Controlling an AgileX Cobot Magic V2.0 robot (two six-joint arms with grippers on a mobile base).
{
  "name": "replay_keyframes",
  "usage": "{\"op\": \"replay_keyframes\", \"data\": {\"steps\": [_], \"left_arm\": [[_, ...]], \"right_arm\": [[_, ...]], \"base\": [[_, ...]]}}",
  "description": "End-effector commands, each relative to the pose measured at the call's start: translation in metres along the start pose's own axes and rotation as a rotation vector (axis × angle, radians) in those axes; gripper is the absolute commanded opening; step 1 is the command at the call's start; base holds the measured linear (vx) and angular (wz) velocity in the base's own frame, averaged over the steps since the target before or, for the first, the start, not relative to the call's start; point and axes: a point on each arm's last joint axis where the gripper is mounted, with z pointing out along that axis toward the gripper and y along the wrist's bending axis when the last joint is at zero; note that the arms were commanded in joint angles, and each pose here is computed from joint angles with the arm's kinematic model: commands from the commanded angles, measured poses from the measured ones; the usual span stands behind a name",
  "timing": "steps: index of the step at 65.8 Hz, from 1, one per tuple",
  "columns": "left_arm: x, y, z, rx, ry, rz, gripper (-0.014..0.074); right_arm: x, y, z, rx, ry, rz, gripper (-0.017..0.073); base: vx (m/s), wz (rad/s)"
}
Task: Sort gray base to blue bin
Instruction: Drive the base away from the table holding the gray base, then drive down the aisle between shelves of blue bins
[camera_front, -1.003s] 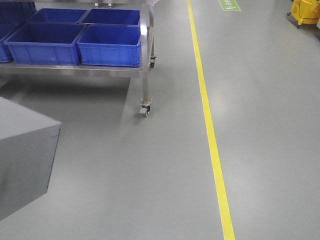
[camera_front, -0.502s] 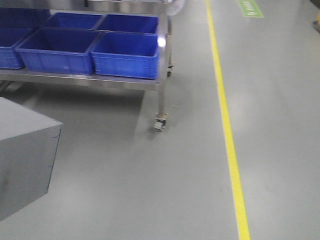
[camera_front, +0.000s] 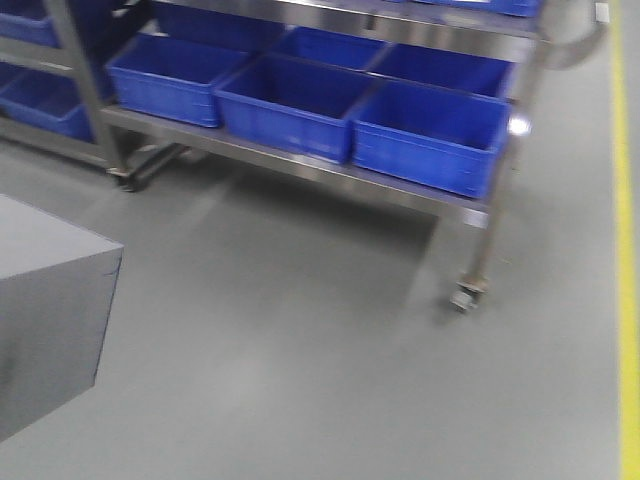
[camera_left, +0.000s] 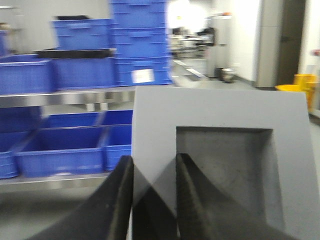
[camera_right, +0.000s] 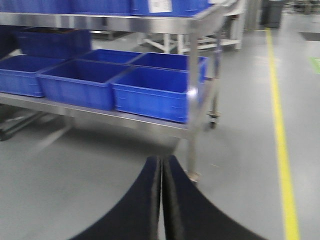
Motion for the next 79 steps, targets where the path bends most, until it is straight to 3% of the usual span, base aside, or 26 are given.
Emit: {"op": "replay_keyframes", "data": {"steps": [1,79], "left_arm": [[-0.0183,-0.0002,-0.0016,-0.001,-0.128,-0.021,-0.0006],[-0.0183,-0.0002,-0.0016,-0.001,-0.128,-0.021,-0.0006]], "right_arm": [[-0.0063,-0.0001,0.0001,0.003,-0.07,-0.014,-0.0005],[-0.0063,-0.0001,0.0001,0.003,-0.07,-0.014,-0.0005]], "base": [[0.28,0.76],[0.27,0.66]]}}
